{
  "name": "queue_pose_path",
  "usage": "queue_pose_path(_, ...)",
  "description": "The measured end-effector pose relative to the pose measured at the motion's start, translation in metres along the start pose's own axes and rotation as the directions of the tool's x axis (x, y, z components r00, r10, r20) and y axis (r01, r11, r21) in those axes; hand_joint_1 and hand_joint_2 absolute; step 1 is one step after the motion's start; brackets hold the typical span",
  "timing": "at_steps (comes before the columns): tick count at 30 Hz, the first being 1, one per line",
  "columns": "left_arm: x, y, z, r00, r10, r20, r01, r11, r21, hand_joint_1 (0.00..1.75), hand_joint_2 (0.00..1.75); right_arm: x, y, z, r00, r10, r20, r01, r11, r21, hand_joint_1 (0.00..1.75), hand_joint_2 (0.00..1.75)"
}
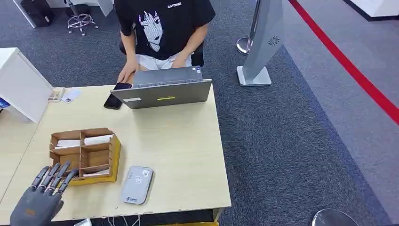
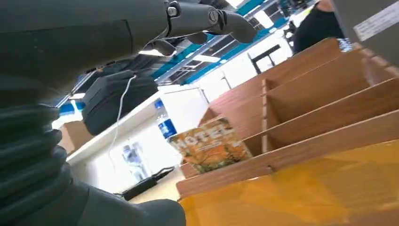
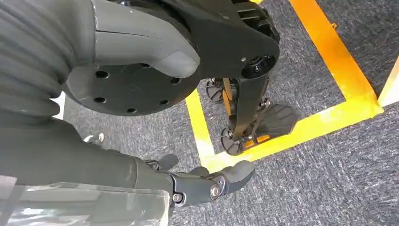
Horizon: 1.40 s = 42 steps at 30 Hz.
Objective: Pass the card to the sensor for recognition and then transmit it.
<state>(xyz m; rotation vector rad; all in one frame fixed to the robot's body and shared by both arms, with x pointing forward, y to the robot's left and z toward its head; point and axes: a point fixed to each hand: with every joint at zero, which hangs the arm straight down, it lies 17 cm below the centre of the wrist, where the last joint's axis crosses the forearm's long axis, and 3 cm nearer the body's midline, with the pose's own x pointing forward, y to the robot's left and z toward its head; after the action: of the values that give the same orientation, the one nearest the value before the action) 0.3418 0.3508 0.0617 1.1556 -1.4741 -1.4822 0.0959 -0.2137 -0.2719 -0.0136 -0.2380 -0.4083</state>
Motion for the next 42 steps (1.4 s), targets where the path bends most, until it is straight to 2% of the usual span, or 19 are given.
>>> queue_pose_path(6, -0.04, -0.02, 0.002, 0.994, 0.01, -0.11, -0.009, 1.0, 0.008, 0.0, 1.75, -0.002, 0.0, 0.0, 1.0, 0.009, -0.009, -0.009, 1.0, -0.001, 0.0, 1.75)
queue_pose_path(17, -0.076, -0.038, 0.003, 0.969, 0.037, -0.246, -0.028, 0.999, 0.039, 0.0, 1.75, -0.001, 0.0, 0.0, 1.0, 0.022, -0.006, -0.022, 1.0, 0.0, 0.0, 1.75)
queue_pose_path(32, -0.056, -0.039, -0.021, 0.96, 0.078, -0.269, -0.053, 0.994, 0.099, 0.0, 1.75, 0.001, 0.001, 0.0, 1.0, 0.031, -0.004, -0.031, 1.0, 0.002, 0.0, 1.75)
queue_pose_path(42, -0.017, -0.021, -0.042, 0.97, 0.097, -0.223, -0.063, 0.986, 0.152, 0.0, 1.75, 0.0, 0.001, 0.0, 0.999, 0.032, -0.007, -0.032, 0.999, 0.001, 0.0, 1.75)
